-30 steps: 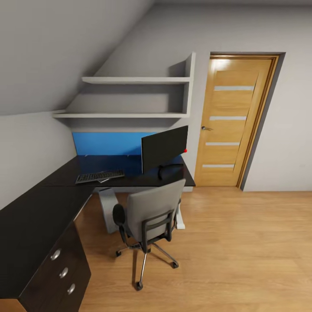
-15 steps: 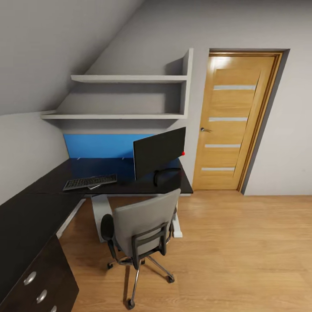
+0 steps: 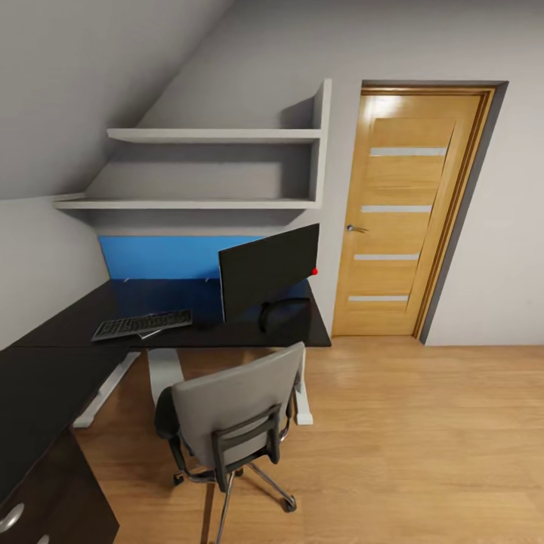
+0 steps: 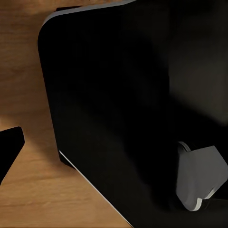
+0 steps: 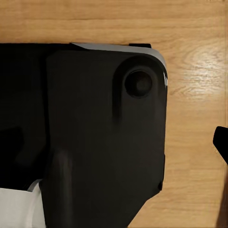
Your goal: In the bedroom, organize the workspace by keeping the computer under the desk, ensuring the monitor is on the desk, placing the keyboard on the desk next to the monitor, placing the mouse on the desk next to the keyboard, moving the folder from the swivel chair onto the desk next to the mouse, stacking the notebook on top of the folder with the pen on top of the notebook, and positioning the swivel chair next to the desk.
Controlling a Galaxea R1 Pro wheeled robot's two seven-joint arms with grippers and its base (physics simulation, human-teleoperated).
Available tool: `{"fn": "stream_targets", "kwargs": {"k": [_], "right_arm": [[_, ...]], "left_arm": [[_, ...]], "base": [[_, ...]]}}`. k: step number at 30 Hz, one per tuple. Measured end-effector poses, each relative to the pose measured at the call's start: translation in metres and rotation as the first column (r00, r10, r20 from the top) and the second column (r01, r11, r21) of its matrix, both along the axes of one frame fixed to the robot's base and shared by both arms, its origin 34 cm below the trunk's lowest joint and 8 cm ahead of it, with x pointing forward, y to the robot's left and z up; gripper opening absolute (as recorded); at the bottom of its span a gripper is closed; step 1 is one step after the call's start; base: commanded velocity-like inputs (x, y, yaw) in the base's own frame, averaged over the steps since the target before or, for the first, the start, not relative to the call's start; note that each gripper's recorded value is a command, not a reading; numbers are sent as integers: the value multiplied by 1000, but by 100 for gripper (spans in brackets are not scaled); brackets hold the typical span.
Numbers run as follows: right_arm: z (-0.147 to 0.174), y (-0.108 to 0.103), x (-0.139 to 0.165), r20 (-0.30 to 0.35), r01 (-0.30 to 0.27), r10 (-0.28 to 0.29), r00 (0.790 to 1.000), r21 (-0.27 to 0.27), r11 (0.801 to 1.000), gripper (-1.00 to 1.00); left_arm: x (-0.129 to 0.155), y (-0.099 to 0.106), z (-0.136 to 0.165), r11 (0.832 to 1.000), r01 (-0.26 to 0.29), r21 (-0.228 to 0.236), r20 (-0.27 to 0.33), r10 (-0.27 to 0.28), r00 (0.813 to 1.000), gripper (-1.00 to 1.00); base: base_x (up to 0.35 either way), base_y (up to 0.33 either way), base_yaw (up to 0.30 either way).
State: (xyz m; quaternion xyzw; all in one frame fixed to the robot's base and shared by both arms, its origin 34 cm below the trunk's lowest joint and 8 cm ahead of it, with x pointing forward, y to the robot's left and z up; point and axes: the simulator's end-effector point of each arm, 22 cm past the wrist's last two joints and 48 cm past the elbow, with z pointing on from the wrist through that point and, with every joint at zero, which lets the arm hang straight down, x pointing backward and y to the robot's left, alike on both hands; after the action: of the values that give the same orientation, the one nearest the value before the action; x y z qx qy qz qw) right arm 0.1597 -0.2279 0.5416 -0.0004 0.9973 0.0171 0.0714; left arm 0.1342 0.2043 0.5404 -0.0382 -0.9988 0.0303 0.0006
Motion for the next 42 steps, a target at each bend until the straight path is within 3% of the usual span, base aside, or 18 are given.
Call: {"fn": "stream_targets", "kwargs": {"k": [11, 32, 42], "right_arm": [[0, 0, 1, 5, -4, 4, 1000, -1, 1000, 100], [0, -2, 3, 13, -1, 1, 1000, -3, 1000, 100], [2, -2, 12, 54, 0, 0, 999, -5, 1000, 100]], "left_arm": [[0, 0, 0, 1000, 0, 0, 1, 0, 1000, 100], [1, 0, 0, 1000, -5, 1, 3, 5, 1000, 100], [19, -1, 1, 1000, -20, -5, 82, 20, 996, 100]], "base": [[216, -203, -26], [24, -24, -255], [0, 0, -265]]}}
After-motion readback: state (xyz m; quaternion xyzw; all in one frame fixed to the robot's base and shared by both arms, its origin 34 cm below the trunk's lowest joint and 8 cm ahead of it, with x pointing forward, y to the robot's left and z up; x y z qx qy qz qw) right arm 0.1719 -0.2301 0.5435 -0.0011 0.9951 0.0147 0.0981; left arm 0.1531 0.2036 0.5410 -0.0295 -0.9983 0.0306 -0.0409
